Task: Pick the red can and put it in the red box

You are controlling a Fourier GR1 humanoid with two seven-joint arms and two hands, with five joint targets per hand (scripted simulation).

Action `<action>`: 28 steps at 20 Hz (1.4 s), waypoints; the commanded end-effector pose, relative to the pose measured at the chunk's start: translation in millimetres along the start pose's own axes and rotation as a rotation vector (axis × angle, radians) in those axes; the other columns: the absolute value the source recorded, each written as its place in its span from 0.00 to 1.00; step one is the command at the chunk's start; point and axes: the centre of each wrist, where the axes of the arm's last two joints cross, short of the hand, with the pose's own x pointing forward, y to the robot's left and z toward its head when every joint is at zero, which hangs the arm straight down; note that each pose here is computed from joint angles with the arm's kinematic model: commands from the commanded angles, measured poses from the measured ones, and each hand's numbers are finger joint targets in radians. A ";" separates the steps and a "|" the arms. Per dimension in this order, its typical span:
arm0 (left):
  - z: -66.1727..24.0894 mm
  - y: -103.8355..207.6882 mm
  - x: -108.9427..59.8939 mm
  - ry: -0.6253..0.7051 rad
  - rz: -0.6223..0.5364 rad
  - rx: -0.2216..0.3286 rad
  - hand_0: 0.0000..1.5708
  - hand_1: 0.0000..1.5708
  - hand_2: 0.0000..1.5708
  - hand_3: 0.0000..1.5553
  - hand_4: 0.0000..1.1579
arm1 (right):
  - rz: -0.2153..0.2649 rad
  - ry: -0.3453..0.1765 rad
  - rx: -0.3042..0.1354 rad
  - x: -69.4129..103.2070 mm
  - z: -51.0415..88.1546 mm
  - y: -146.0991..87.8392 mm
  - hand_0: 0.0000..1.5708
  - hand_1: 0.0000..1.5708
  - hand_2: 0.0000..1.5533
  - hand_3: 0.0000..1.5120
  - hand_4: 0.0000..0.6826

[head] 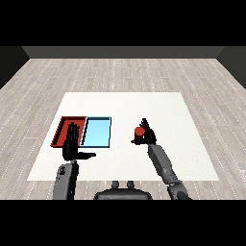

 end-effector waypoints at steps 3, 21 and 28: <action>2.2 3.7 11.7 0.003 0.001 -0.010 0.00 0.00 0.00 0.00 0.00 | 0.018 -0.011 -0.008 -16.1 3.4 13.9 0.00 0.00 0.00 0.00 0.00; -8.8 -13.9 4.5 -0.006 0.020 -0.003 0.00 0.00 0.00 0.00 0.00 | 0.230 0.088 -0.119 -0.5 -33.4 17.7 0.98 0.98 0.95 0.94 0.84; -9.1 -1.5 -3.7 -0.012 -0.005 0.023 0.00 0.00 0.00 0.00 0.00 | 0.286 0.127 -0.113 -11.3 -24.6 17.4 0.97 0.97 0.95 0.93 0.80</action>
